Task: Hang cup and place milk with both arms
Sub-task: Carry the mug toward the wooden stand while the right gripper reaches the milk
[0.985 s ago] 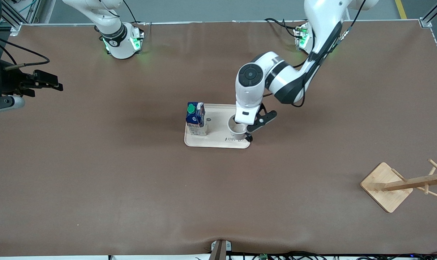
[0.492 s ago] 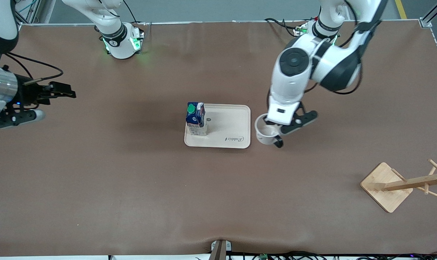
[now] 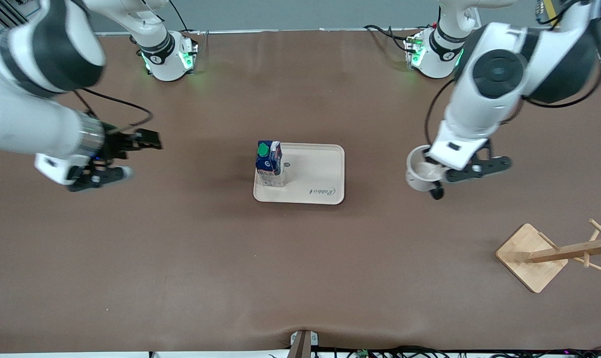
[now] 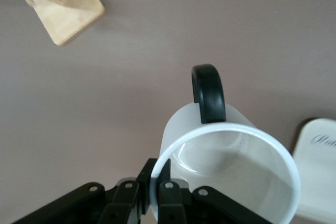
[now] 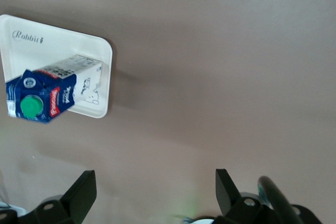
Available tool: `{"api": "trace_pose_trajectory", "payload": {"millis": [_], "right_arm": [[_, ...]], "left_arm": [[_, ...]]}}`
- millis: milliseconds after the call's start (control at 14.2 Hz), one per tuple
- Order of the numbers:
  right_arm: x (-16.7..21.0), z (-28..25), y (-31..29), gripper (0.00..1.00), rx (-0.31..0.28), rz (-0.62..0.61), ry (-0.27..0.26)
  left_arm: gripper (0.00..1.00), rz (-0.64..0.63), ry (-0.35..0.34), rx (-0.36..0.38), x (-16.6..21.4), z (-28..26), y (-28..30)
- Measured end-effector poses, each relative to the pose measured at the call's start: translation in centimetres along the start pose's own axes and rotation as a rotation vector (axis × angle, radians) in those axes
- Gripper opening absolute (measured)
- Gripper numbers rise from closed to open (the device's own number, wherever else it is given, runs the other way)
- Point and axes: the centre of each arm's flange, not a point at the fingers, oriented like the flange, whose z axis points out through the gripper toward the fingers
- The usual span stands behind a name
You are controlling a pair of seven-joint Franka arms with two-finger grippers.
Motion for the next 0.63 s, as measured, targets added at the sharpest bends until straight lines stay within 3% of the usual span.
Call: {"api": "trace_pose_trajectory", "payload": {"millis": [281, 422, 633], "right_arm": [[3.4, 5.3, -3.4, 1.00, 0.160, 0.044, -0.043], [3.8, 6.9, -5.9, 1.00, 0.175, 0.089, -0.041], [2.7, 11.3, -14.0, 1.00, 0.148, 0.149, -0.018]], "left_arm": [[0.07, 0.130, -0.030, -0.059, 2.6, -1.9, -8.6], [0.07, 0.188, -0.029, -0.096, 3.7, -2.0, -13.0], [0.07, 0.249, -0.003, -0.109, 4.8, -2.5, -18.3]]}}
